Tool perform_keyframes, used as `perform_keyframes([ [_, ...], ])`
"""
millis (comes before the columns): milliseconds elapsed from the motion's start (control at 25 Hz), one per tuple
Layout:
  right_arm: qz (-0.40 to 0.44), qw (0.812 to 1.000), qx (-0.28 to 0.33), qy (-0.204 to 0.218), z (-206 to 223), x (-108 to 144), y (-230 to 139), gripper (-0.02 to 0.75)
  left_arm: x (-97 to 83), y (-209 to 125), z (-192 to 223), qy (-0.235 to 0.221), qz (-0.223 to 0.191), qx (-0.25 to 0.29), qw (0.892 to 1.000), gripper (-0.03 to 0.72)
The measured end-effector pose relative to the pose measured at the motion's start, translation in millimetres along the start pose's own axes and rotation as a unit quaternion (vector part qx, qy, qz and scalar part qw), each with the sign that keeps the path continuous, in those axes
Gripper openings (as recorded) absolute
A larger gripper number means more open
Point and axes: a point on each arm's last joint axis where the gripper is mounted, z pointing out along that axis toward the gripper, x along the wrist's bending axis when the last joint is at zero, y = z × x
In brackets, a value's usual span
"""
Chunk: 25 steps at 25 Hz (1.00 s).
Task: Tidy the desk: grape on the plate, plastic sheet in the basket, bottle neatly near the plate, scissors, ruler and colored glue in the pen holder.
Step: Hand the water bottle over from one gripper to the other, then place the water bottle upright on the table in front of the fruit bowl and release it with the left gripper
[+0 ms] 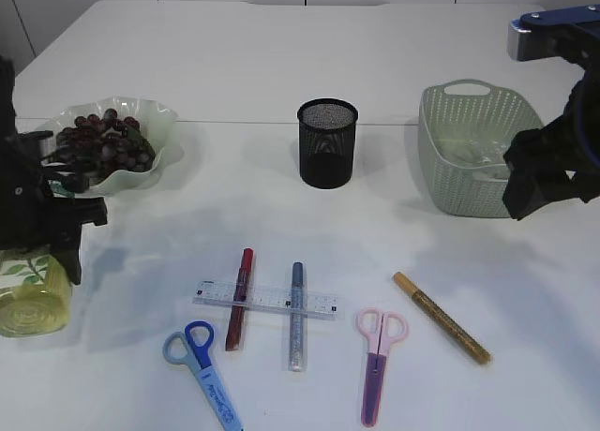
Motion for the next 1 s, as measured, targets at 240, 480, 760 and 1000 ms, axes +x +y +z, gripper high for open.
perform_keyframes([
  [240, 0.000, 1.000, 0.000, 0.000, 0.0, 0.0, 0.0, 0.583, 20.1, -17.0, -21.2, 0.014, 0.059, -0.033, 0.998, 0.448],
  [480, 0.000, 1.000, 0.000, 0.000, 0.0, 0.0, 0.0, 0.583, 34.5, -35.4, -43.8, -0.013, 0.120, -0.081, 0.989, 0.447],
  [760, 0.000, 1.000, 0.000, 0.000, 0.0, 0.0, 0.0, 0.583, 39.6, -43.0, -69.7, -0.040, 0.185, -0.131, 0.973, 0.447],
  [1000, 0.000, 1.000, 0.000, 0.001, 0.0, 0.1, 0.0, 0.583, 43.5, -52.0, -68.7, -0.086, 0.207, -0.226, 0.948, 0.447],
])
